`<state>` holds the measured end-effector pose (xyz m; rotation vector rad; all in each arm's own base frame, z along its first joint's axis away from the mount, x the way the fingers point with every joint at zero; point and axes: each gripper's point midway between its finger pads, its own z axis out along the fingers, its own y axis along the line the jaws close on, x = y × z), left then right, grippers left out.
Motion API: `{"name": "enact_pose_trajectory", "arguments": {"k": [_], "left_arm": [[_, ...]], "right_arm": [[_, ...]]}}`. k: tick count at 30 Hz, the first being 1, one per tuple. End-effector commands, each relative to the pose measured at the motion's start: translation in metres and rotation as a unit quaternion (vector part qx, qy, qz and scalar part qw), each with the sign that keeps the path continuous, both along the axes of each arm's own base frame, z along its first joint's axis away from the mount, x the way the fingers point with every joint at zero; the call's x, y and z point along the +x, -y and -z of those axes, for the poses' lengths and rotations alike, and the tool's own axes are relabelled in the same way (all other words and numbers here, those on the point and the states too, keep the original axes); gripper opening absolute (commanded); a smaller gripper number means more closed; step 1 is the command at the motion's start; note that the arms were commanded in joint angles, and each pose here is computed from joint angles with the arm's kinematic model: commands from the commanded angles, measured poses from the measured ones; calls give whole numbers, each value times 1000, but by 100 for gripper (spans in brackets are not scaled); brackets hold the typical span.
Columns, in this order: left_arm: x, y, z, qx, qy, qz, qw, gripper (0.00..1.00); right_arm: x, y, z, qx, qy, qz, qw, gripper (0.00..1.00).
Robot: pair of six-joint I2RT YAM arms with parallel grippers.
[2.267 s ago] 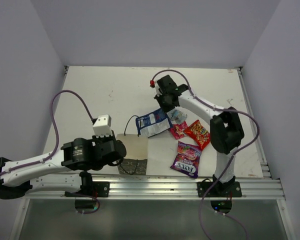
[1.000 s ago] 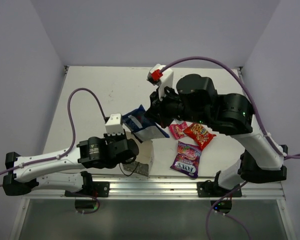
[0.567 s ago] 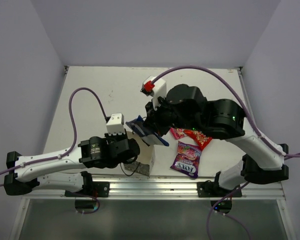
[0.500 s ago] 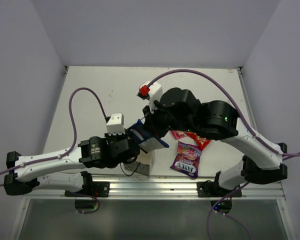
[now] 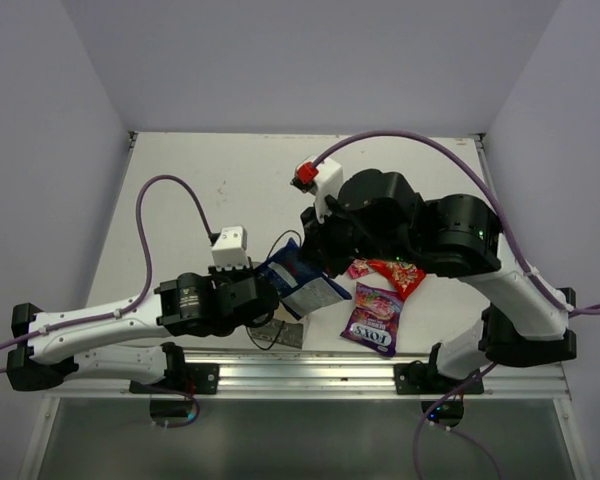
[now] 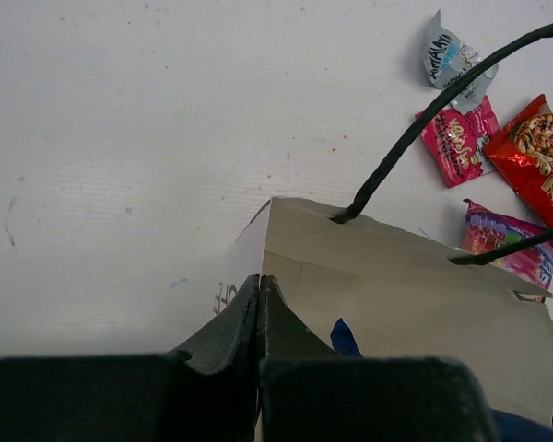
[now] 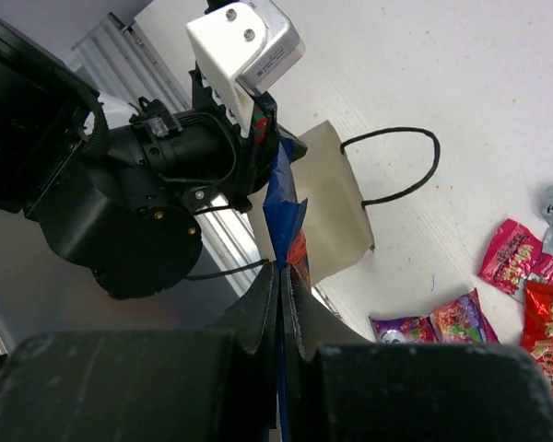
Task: Place the snacks into the paper bag
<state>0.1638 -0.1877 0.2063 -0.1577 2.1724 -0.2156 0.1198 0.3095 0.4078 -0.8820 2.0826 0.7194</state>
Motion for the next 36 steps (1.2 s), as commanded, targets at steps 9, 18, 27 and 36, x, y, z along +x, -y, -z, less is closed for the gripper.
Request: {"name": "enact_pose_trajectory", "arguments": {"k": [9, 18, 27, 36], "left_arm": [[6, -2, -19, -44, 27, -20, 998, 0], [6, -6, -20, -51, 31, -21, 998, 0], [5, -6, -18, -55, 26, -19, 998, 0], [5, -5, -20, -57, 29, -16, 998, 0]], "right_arm": [[-10, -13, 63, -124, -26, -37, 991, 0], [-4, -39, 93, -160, -11, -62, 985, 0], [36, 1, 18, -113, 105, 43, 987, 77], [73, 109, 132, -109, 15, 250, 962, 82]]}}
